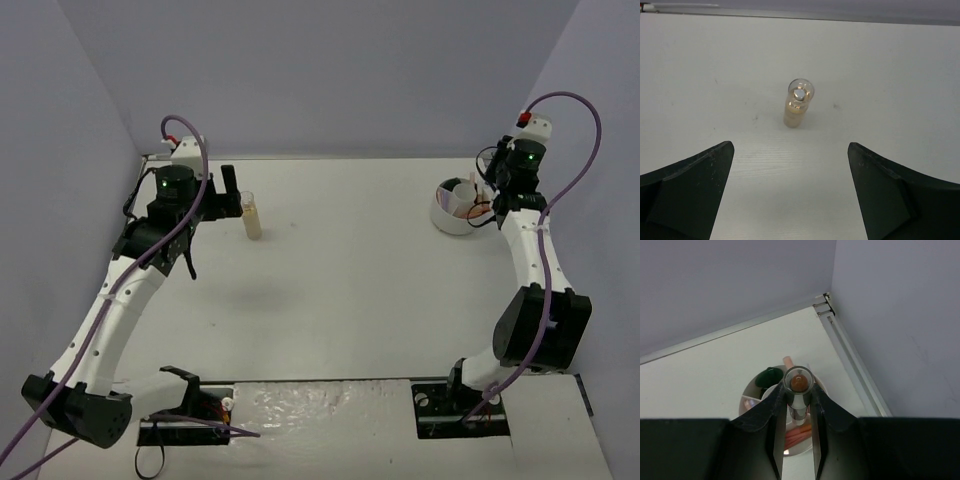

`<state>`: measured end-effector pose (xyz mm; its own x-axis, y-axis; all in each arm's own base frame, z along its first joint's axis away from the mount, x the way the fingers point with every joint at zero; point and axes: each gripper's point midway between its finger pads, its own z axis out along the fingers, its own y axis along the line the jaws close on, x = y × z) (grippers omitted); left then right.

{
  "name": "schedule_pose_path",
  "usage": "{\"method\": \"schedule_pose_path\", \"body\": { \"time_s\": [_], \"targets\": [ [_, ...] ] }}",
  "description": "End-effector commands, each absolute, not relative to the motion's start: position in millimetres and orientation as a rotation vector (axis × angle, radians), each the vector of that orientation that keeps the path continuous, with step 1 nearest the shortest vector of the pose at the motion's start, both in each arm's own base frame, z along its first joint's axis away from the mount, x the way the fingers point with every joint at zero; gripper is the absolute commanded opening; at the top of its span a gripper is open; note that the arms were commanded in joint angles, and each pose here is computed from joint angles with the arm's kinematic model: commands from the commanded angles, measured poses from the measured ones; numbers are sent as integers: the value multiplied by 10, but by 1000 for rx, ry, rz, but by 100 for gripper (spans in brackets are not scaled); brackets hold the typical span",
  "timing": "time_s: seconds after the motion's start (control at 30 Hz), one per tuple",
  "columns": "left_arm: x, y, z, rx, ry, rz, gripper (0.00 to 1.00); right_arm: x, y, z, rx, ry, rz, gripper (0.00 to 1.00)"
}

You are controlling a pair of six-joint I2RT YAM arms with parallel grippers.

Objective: Organize the makeup

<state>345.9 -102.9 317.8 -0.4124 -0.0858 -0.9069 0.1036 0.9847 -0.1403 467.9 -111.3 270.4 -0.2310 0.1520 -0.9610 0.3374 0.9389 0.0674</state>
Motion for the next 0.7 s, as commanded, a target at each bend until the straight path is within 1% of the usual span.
{"method": "schedule_pose_path", "body": {
  "time_s": [0.0, 0.23, 0.33, 0.67],
  "targets": [
    [3431, -878, 3007, 18, 1991, -175, 97, 5013, -1356, 3081, 317, 1663, -218, 0],
    [3417, -742, 2900, 16, 2026, -92, 97, 5251, -1362, 2612, 278, 1742, -192, 0],
    [3427, -724, 2852, 14, 2037, -76, 97, 5282, -1366, 2402, 277, 1768, -190, 0],
    [3464, -753, 2784, 15, 2056, -87, 97, 5308, -1484, 2034, 270, 1825, -203, 0]
  ]
}}
